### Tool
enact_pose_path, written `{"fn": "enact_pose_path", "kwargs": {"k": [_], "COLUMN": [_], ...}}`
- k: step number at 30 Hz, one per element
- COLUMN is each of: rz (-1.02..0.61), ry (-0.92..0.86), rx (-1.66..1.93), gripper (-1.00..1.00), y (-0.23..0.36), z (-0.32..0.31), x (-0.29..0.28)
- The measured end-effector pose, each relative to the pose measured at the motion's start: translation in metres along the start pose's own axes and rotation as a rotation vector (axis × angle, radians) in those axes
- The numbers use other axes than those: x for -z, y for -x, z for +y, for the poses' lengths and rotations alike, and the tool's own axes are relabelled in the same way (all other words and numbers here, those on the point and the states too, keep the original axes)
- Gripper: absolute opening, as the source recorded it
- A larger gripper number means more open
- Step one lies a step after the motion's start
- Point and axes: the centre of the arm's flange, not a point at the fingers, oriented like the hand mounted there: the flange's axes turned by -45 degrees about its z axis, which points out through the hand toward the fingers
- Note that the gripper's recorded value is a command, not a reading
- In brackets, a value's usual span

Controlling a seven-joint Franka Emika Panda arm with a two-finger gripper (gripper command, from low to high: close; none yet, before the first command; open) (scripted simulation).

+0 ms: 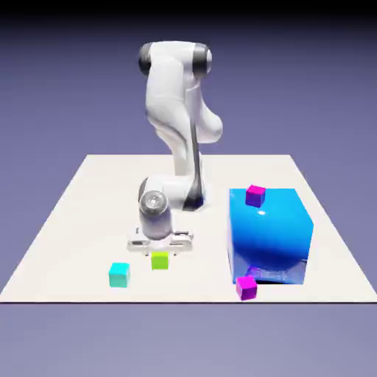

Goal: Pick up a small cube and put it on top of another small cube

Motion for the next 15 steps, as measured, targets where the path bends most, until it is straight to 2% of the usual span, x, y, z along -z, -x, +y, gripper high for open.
{"fn": "enact_pose_path", "kwargs": {"k": [1, 3, 12, 15], "rz": [0.001, 0.001, 0.001, -0.007], "ry": [0.003, 0.001, -0.003, -0.043], "rx": [-0.001, -0.001, 0.001, -0.078], "gripper": [-1.00, -1.00, -1.00, -1.00], "y": [0.000, 0.000, 0.008, -0.005], "z": [0.000, 0.000, 0.000, 0.028], "x": [-0.003, -0.003, 0.062, 0.079]}}
